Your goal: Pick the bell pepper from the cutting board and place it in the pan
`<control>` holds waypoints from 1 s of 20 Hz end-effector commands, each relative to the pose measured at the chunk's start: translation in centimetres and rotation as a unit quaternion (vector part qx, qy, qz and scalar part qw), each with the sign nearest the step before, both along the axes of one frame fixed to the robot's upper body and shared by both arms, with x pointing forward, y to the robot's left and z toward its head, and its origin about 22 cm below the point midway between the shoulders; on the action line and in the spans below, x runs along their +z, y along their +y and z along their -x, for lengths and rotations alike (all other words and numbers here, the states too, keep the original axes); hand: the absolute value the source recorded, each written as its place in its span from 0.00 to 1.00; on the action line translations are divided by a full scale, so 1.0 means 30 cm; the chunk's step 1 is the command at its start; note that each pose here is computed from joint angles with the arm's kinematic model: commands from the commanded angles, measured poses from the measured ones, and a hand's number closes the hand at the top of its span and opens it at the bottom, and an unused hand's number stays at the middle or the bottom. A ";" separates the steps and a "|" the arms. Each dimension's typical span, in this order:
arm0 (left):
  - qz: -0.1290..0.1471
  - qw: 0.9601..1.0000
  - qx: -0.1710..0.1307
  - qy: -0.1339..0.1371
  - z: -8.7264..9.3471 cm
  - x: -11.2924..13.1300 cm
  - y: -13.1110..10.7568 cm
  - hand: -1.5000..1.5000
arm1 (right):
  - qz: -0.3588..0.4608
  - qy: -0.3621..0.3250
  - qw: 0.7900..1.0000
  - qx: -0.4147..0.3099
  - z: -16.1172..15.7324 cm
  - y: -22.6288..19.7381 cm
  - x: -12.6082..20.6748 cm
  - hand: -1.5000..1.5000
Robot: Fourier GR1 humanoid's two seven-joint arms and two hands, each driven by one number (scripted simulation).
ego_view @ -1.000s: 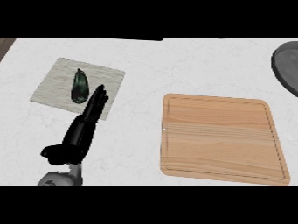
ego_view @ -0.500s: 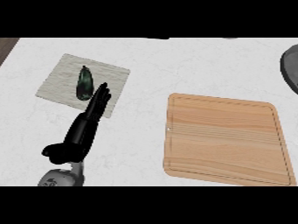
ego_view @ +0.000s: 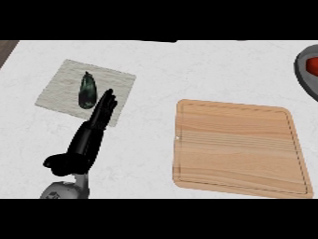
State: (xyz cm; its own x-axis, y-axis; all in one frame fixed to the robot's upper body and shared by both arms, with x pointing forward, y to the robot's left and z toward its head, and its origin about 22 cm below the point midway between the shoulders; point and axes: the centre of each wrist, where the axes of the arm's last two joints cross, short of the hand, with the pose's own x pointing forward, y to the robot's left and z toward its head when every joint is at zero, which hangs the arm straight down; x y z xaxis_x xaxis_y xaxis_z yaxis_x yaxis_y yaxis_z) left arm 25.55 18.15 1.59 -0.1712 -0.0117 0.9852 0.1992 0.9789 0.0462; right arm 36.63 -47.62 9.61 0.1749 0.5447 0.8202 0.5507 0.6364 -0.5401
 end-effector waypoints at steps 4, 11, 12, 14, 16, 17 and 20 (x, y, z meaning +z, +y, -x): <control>0.005 1.000 0.011 0.002 0.003 -0.006 -0.002 0.50 | -0.098 -0.075 0.992 0.026 0.071 -0.101 0.033 0.00; -0.009 1.000 0.026 0.009 0.012 -0.044 0.065 0.50 | -0.159 -0.079 0.977 0.114 0.205 -0.223 0.013 0.00; -0.001 1.000 0.023 0.008 0.001 -0.011 0.035 0.50 | -0.165 -0.082 0.974 0.134 0.245 -0.243 -0.018 0.00; -0.004 1.000 0.026 0.008 -0.002 0.005 0.036 0.50 | -0.166 -0.083 0.973 0.134 0.261 -0.268 0.010 0.00; -0.005 0.999 0.028 0.015 -0.010 0.004 0.015 0.50 | -0.166 -0.079 0.971 0.154 0.299 -0.277 -0.038 0.00; 0.002 1.000 0.026 0.010 0.003 -0.018 0.011 0.50 | -0.162 -0.085 0.970 0.159 0.322 -0.262 -0.106 0.00; -0.004 1.000 0.024 0.005 0.025 -0.036 0.035 0.50 | -0.143 -0.079 0.972 0.167 0.344 -0.272 -0.116 0.00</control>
